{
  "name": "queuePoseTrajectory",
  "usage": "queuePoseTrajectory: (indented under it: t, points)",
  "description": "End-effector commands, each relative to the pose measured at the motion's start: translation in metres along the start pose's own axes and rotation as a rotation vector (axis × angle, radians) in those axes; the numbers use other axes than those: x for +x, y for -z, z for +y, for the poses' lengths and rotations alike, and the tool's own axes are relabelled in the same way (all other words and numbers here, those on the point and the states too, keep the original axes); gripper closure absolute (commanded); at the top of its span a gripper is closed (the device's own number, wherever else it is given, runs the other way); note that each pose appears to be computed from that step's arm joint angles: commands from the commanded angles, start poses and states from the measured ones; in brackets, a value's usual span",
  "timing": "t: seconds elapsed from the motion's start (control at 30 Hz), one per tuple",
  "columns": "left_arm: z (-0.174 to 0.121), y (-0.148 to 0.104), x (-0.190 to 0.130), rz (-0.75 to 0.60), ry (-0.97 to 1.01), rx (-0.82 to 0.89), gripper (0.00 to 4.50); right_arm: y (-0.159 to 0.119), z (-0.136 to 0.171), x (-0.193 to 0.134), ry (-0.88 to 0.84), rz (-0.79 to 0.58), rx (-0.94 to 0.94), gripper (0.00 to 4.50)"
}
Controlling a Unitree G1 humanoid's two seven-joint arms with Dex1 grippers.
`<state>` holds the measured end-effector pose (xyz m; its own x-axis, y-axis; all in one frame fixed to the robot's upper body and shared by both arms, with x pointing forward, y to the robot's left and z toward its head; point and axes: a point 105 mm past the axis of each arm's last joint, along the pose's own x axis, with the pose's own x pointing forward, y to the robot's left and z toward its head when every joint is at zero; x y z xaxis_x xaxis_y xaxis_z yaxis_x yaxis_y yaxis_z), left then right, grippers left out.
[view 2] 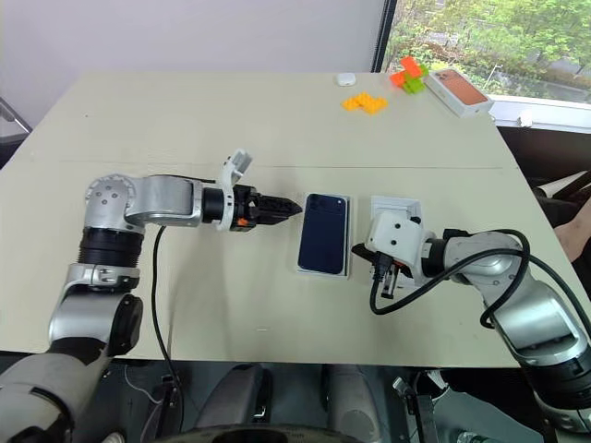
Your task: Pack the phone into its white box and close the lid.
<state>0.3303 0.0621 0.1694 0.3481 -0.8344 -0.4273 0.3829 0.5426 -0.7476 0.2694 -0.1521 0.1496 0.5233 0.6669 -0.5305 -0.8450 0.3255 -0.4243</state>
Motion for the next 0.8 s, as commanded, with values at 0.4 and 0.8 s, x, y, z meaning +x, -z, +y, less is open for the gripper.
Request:
queuePoseTrajectory:
  t: [0.4, 0.8]
  points:
    - [0.028, 0.013, -0.012, -0.073, -0.141, 0.232, 2.66, -0.011, -0.003, 0.001, 0.010, -0.037, -0.044, 4.50]
    - [0.043, 0.005, -0.006, -0.172, -0.239, 0.483, 4.47, -0.029, -0.016, 0.018, 0.098, -0.098, -0.067, 4.50]
